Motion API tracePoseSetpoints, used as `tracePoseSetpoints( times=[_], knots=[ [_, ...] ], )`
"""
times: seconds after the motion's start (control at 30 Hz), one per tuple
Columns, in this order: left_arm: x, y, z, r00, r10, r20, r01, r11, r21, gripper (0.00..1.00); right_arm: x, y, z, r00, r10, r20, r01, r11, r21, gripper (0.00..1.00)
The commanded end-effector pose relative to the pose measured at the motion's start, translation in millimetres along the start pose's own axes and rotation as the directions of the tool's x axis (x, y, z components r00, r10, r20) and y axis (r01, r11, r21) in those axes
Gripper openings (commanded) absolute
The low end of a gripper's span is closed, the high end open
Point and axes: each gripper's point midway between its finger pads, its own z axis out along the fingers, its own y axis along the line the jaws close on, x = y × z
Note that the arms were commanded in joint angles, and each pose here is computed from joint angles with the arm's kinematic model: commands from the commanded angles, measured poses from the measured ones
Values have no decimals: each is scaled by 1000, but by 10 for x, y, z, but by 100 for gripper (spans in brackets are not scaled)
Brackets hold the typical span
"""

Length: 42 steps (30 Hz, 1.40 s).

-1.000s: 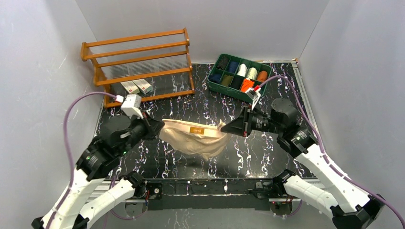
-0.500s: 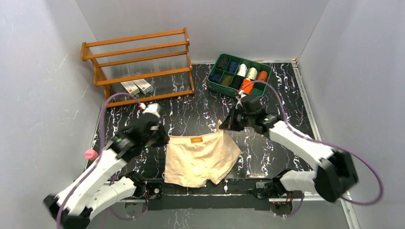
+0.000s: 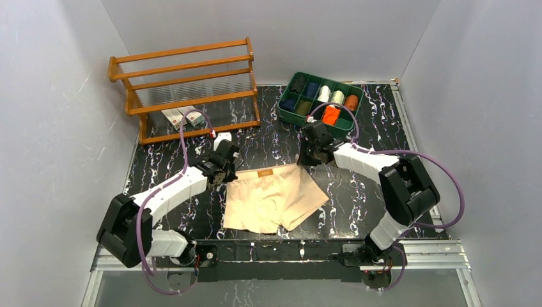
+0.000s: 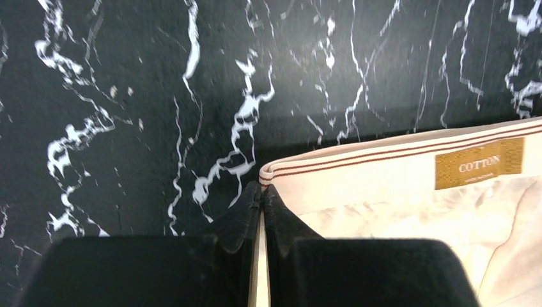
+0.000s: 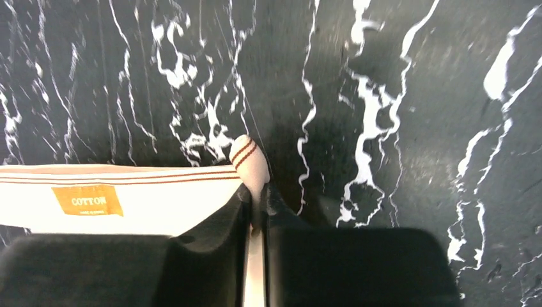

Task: Roll the underwear
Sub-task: Flatten out the underwear at the center of the board.

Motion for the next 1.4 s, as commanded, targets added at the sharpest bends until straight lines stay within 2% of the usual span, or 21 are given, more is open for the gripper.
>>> tracePoseSetpoints(
  times=[0.0,0.07,0.1,0.17,0.23,0.33,0.4,0.5,0.57,0.6,0.7,0.8,1.0,1.1,1.2,1.27,1.37],
  knots=[
    [-331,172,75,998,-13,66,17,999,-51,12,-498,-61,32,988,-96,122,87,993,75,46],
    [-316,251,133,999,-24,28,26,997,-78,41,-566,-157,35,988,-117,96,104,985,139,64],
    [-319,289,142,999,-29,15,30,995,-93,51,-617,-177,2,988,-129,87,115,981,156,69],
    [-350,345,110,999,-43,13,44,992,-116,60,-695,-163,-104,983,-160,93,145,977,157,81],
    [-374,346,37,998,-60,19,61,993,-103,65,-674,-59,-225,979,-184,85,177,980,91,82],
    [-367,204,-114,995,-102,16,102,995,5,66,-345,214,-387,982,-188,11,188,974,-123,72],
    [-297,-54,-219,993,-115,-16,117,979,169,66,-24,338,-464,983,-174,-63,152,954,-258,64],
    [-172,-528,-391,990,-124,-67,141,879,455,66,430,473,-561,974,-141,-178,55,906,-419,53],
    [-15,-716,-459,983,-126,-131,178,811,557,66,602,428,-544,970,-109,-219,5,905,-425,49],
    [88,-742,-450,980,-119,-161,191,798,572,66,670,370,-509,969,-95,-230,-6,914,-406,49],
    [338,-611,-286,965,-148,-216,239,835,496,65,791,98,-359,967,-55,-247,-17,960,-278,47],
    [551,-455,-113,952,-179,-250,270,875,402,65,861,-248,-215,967,4,-256,-26,996,-82,42],
    [682,-171,138,951,-205,-230,258,938,232,65,997,-727,-224,968,27,-248,10,989,148,45],
    [610,-70,259,962,-194,-191,226,960,164,65,1094,-778,-290,964,42,-262,1,987,162,46],
    [537,-68,346,969,-154,-192,182,974,136,65,1242,-680,-354,951,72,-301,-42,994,105,46],
    [518,-128,357,968,-134,-214,169,974,153,64,1275,-591,-398,947,83,-311,-67,996,59,48],
    [453,-237,272,970,-120,-213,167,961,220,64,1072,-413,-475,963,65,-263,-70,997,-10,52]
  ],
)
